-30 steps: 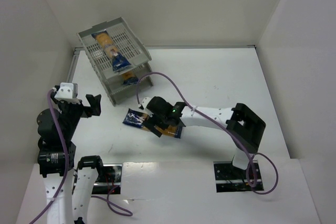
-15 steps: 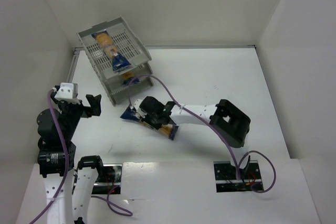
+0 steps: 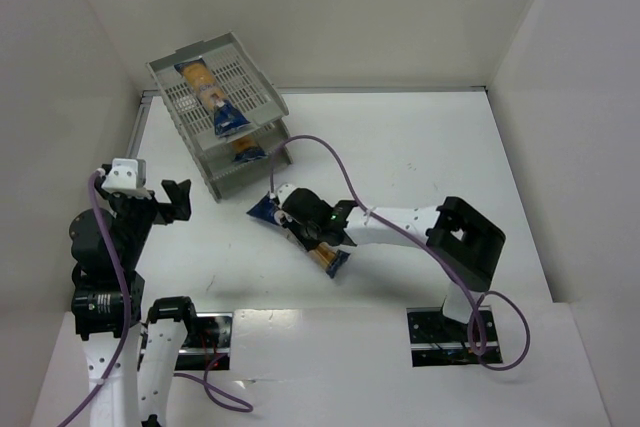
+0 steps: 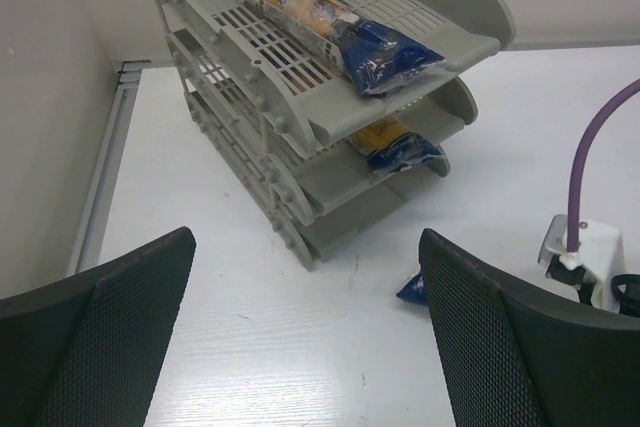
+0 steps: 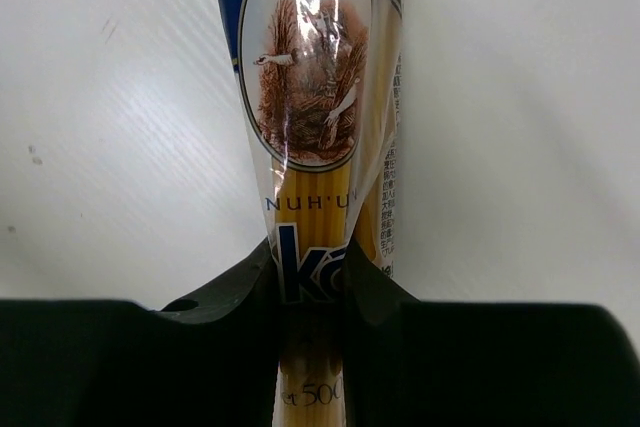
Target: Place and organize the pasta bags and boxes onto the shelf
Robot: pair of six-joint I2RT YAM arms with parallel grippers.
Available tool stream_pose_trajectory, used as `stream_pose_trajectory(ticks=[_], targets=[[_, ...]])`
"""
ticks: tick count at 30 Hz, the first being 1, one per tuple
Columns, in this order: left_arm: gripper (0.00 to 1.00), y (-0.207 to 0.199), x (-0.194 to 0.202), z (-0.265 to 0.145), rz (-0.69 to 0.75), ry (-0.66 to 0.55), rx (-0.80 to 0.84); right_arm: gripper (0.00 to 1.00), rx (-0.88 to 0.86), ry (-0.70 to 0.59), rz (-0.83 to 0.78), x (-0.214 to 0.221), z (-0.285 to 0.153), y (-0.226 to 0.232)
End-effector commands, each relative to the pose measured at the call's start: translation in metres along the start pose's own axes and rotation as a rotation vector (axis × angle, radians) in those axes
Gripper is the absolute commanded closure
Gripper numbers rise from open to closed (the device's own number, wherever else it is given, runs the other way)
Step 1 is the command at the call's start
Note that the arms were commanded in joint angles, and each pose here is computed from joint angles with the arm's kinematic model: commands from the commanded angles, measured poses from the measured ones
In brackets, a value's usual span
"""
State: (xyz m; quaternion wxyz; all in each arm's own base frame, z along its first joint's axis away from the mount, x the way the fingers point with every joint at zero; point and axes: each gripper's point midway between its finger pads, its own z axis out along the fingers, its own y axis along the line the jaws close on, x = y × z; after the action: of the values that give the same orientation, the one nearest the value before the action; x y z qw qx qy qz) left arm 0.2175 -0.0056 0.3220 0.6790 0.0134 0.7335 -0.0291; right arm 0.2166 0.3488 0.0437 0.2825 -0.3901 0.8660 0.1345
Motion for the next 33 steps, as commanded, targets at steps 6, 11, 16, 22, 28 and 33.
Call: stream_pose_trajectory(ticks=[6,11,16,22,28,33], targets=[[0.0,0.001,-0.012,-0.001,-0.102,-0.065,-0.026,1.0,0.071,-0.332,0.157,-0.114,-0.018,-0.005],[0.0,0.001,-0.008,0.0,-0.104,-0.056,-0.027,1.0,0.112,-0.349,0.196,-0.145,0.004,-0.026],[0.0,0.001,-0.012,-0.001,-0.093,-0.065,-0.027,1.0,0.102,-0.382,0.225,-0.179,0.015,-0.039],[0.0,0.002,-0.009,0.002,-0.085,-0.056,-0.027,1.0,0.156,-0.401,0.224,-0.206,0.041,-0.046],[0.0,0.002,-0.009,0.002,-0.074,-0.056,-0.028,0.34,0.207,-0.412,0.279,-0.241,0.051,-0.051],[0.0,0.007,-0.009,0.002,-0.066,-0.057,-0.046,0.3,0.187,-0.402,0.296,-0.211,0.019,-0.051]])
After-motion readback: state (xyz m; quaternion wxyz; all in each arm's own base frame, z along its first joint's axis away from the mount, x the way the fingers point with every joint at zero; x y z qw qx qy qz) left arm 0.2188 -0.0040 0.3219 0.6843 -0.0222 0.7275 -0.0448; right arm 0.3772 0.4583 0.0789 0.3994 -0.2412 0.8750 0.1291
